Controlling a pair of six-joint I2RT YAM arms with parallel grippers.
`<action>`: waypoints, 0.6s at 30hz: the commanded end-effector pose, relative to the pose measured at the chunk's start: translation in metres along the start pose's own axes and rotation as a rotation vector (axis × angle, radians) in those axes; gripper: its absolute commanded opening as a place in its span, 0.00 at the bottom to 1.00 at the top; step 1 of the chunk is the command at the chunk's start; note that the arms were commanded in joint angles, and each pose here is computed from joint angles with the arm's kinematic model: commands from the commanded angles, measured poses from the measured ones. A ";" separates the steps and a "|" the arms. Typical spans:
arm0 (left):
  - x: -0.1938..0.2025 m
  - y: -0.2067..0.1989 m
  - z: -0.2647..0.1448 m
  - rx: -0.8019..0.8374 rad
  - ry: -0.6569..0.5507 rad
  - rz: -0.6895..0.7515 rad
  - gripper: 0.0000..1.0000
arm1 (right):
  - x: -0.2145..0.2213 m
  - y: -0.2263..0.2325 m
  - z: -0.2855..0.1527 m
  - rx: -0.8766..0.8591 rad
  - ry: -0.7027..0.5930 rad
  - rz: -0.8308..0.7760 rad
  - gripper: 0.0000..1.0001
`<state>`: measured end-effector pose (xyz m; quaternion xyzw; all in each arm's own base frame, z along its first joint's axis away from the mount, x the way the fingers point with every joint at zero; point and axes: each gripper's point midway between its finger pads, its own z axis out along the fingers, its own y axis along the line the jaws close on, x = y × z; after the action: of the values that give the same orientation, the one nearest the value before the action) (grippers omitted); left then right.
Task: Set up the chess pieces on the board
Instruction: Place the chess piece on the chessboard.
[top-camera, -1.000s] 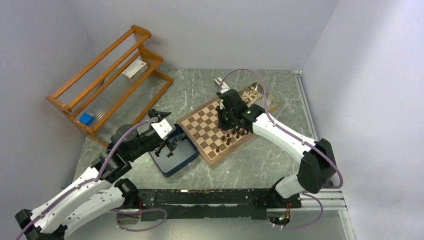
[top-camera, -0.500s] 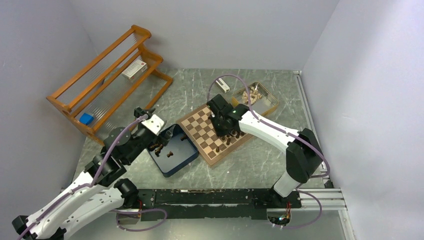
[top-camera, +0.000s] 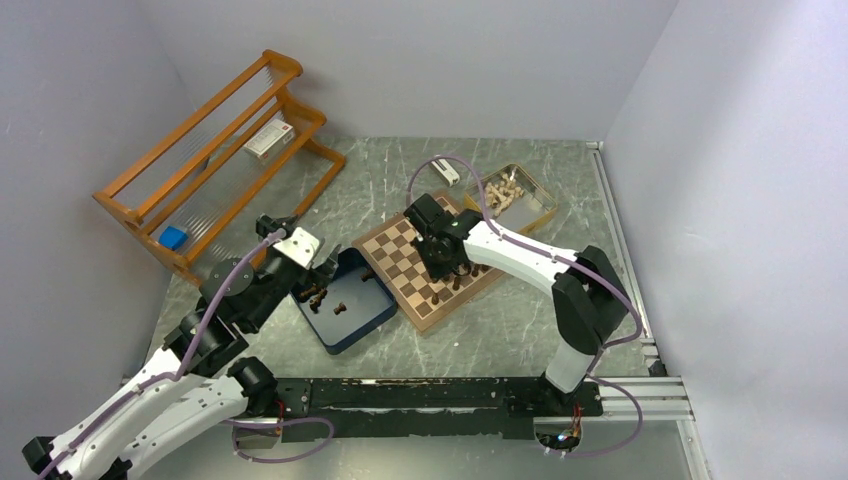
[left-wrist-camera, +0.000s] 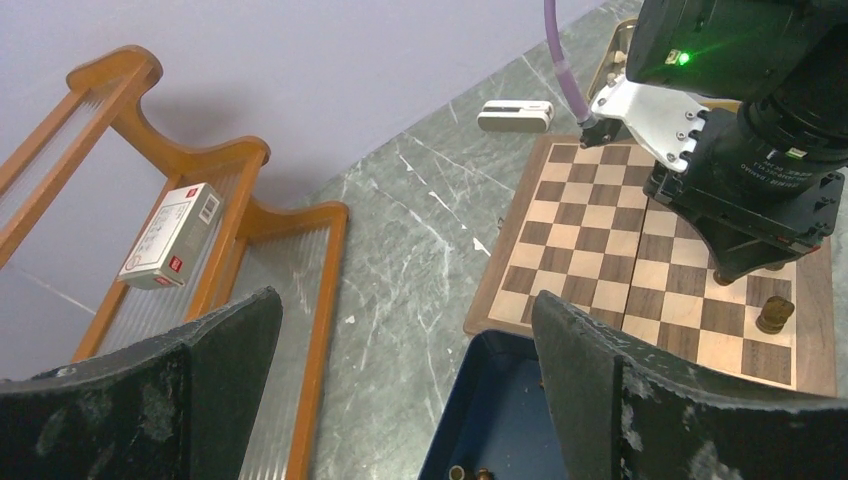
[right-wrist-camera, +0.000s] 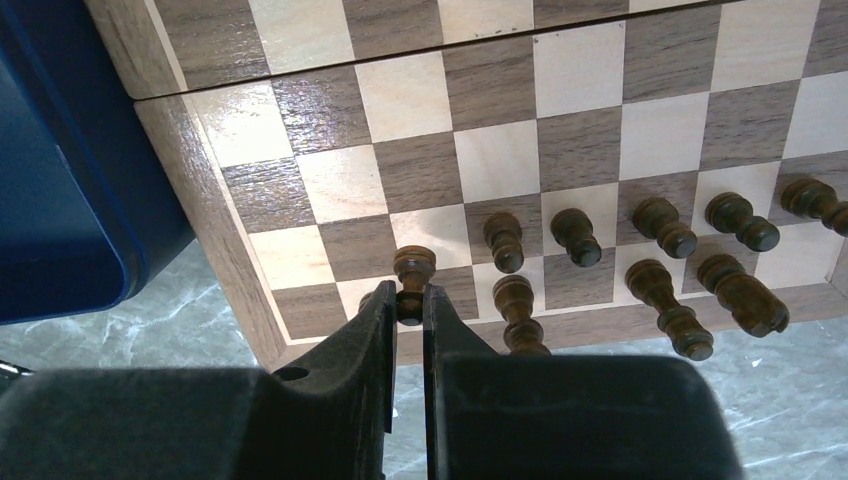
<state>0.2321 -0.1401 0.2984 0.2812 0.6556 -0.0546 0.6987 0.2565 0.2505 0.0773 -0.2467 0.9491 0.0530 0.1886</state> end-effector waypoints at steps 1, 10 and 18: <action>0.004 0.001 0.000 -0.010 0.017 0.016 1.00 | -0.003 0.000 0.000 0.008 0.006 -0.017 0.06; 0.006 0.001 0.000 -0.008 0.025 0.022 1.00 | 0.000 0.001 0.007 0.012 0.026 -0.021 0.07; 0.006 0.001 0.000 -0.008 0.024 0.024 1.00 | 0.002 -0.001 0.012 0.025 0.044 -0.022 0.09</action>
<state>0.2330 -0.1396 0.2958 0.2842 0.6583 -0.0495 0.6953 0.2546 0.2483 0.0632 -0.2509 0.9524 0.0397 0.1687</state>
